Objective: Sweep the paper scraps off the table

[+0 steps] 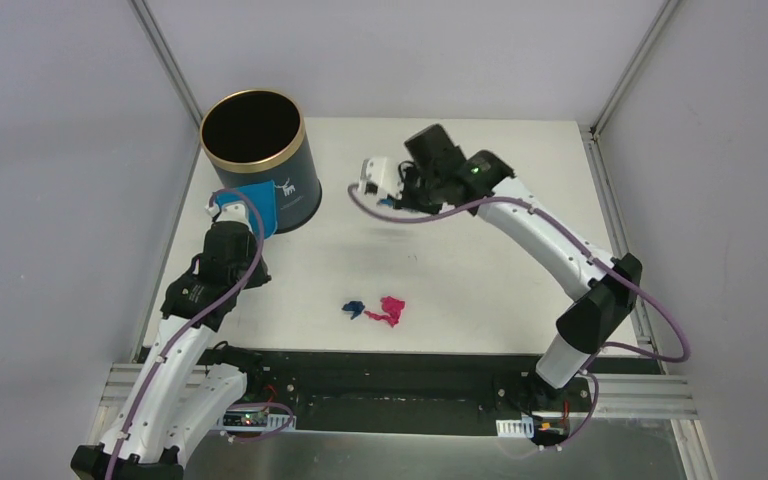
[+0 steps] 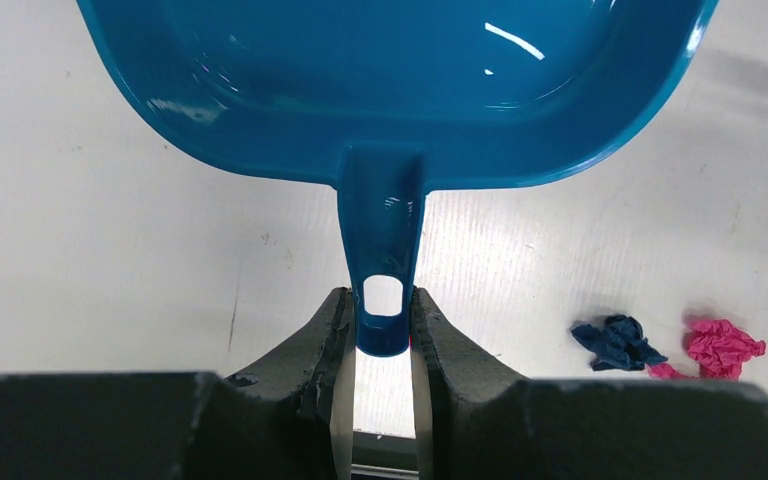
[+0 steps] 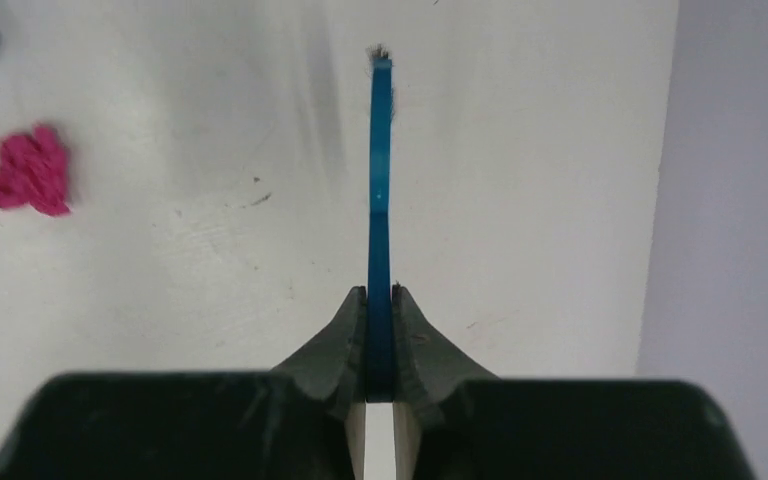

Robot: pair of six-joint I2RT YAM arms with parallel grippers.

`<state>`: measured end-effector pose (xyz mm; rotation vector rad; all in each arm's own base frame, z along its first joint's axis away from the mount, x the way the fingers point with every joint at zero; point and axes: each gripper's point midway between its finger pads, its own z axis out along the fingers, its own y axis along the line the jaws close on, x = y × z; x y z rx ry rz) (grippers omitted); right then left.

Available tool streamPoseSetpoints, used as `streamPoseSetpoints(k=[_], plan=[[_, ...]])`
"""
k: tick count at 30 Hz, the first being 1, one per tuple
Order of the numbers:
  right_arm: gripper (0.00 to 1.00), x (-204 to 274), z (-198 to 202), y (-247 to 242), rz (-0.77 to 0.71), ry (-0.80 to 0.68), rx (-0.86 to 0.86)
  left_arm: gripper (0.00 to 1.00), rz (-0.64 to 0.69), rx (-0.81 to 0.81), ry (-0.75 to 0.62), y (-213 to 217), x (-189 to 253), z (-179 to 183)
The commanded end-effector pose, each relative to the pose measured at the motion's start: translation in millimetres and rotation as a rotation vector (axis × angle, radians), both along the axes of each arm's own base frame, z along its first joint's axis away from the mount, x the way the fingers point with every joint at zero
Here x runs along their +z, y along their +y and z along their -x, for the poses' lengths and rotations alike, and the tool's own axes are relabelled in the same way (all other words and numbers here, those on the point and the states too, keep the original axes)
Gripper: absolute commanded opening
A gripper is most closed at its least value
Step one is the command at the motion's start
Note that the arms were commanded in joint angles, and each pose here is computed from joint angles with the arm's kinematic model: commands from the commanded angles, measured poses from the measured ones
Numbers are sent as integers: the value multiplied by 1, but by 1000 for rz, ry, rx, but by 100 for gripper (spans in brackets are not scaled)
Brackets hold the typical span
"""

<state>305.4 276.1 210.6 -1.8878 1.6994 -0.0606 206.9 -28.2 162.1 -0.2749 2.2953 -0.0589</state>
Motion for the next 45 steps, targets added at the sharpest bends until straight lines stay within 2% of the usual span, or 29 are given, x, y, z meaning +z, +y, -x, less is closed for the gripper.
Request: streamPoseSetpoints(k=[1, 5, 8, 14, 19, 21, 24, 31, 36, 40, 42, 45], plan=[[0, 31, 52, 11, -228, 378, -139, 0, 19, -27, -27, -7, 4, -9], [0, 14, 114, 22, -216, 749, -110, 0, 22, -35, -12, -9, 1, -10], [0, 7, 135, 32, -222, 896, -100, 0, 21, -42, -5, -10, -1, -12], [0, -1, 144, 62, -242, 1133, -94, 0, 15, -29, -3, -8, -3, -12], [0, -16, 133, 85, -246, 1249, -148, 0, 12, -24, 4, -7, -5, -13], [0, -32, 117, 91, -249, 1274, -237, 0, 14, -27, 7, -8, -6, -13], [0, -57, 81, 87, -267, 1235, -389, 0, 23, -56, 6, -13, -6, -14], [0, -77, 24, 48, -332, 1233, -638, 0, 33, -104, 20, -21, -10, -17], [0, -81, 5, -8, -334, 1269, -767, 0, 38, -141, 34, -26, -14, -21], [0, -84, -17, -66, -402, 1261, -890, 0, 57, -192, 45, -35, -14, -21], [0, -79, -24, -91, -429, 1204, -903, 0, 69, -213, 43, -39, -13, -22], [0, -44, -16, -102, -498, 1103, -810, 0, 79, -232, 41, -43, -13, -22]])
